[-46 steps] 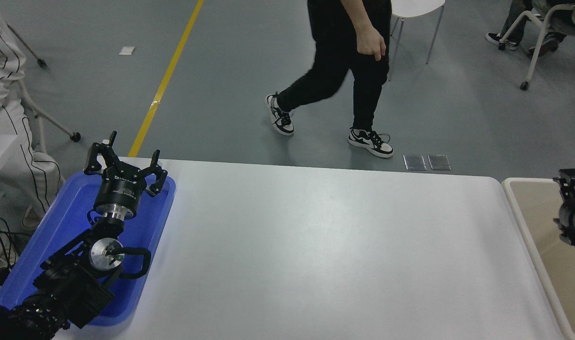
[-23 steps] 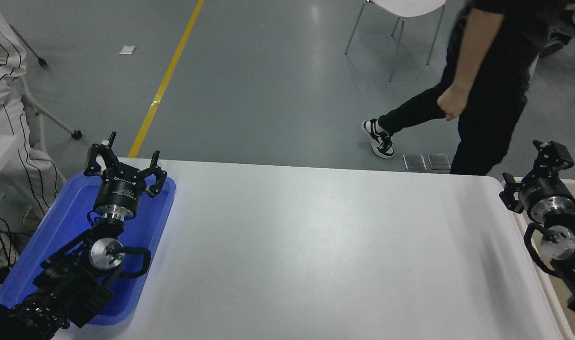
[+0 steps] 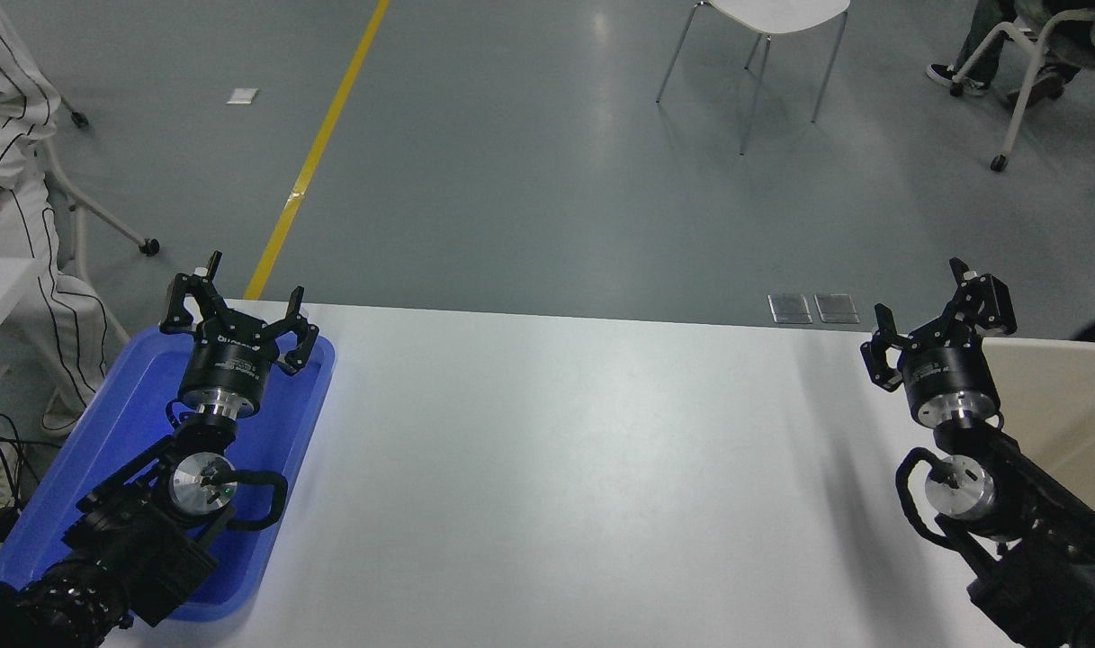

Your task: Pick up paper ball place in dustbin

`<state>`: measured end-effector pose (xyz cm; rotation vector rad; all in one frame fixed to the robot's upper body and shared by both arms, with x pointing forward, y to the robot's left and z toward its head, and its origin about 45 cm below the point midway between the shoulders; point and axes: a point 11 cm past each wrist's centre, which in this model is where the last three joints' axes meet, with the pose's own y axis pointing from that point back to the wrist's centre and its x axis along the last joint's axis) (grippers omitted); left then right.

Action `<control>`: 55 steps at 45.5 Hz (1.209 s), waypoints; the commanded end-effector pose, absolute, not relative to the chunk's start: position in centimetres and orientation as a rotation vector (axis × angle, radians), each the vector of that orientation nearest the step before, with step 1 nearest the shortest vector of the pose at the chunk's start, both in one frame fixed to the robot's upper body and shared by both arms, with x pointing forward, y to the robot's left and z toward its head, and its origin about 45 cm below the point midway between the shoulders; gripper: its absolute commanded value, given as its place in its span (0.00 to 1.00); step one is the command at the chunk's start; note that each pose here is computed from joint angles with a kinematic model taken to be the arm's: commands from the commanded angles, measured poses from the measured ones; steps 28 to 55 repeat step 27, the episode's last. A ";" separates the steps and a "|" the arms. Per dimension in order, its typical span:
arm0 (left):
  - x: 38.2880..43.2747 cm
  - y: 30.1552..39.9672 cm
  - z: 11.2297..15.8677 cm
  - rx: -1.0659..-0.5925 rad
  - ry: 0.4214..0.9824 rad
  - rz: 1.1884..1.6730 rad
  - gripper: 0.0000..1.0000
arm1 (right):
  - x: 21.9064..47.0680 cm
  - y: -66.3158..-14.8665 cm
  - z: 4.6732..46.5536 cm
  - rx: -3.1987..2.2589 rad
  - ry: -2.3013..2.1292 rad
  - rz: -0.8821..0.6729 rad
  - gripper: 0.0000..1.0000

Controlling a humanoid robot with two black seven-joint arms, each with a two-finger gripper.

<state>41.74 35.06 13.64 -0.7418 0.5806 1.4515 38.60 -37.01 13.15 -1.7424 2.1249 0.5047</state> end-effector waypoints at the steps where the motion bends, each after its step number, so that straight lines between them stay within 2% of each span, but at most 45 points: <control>1: 41.76 35.01 13.65 -0.741 0.582 1.449 1.00 | 38.5 -35.8 13.3 -1.714 2.112 0.502 1.00; 21: 41.74 35.04 13.63 -0.740 0.582 1.451 1.00 | 37.8 -34.3 11.9 -1.787 2.091 0.545 1.00; 55: 41.75 35.07 13.64 -0.742 0.581 1.451 1.00 | 37.9 -34.2 12.1 -1.791 2.082 0.541 1.00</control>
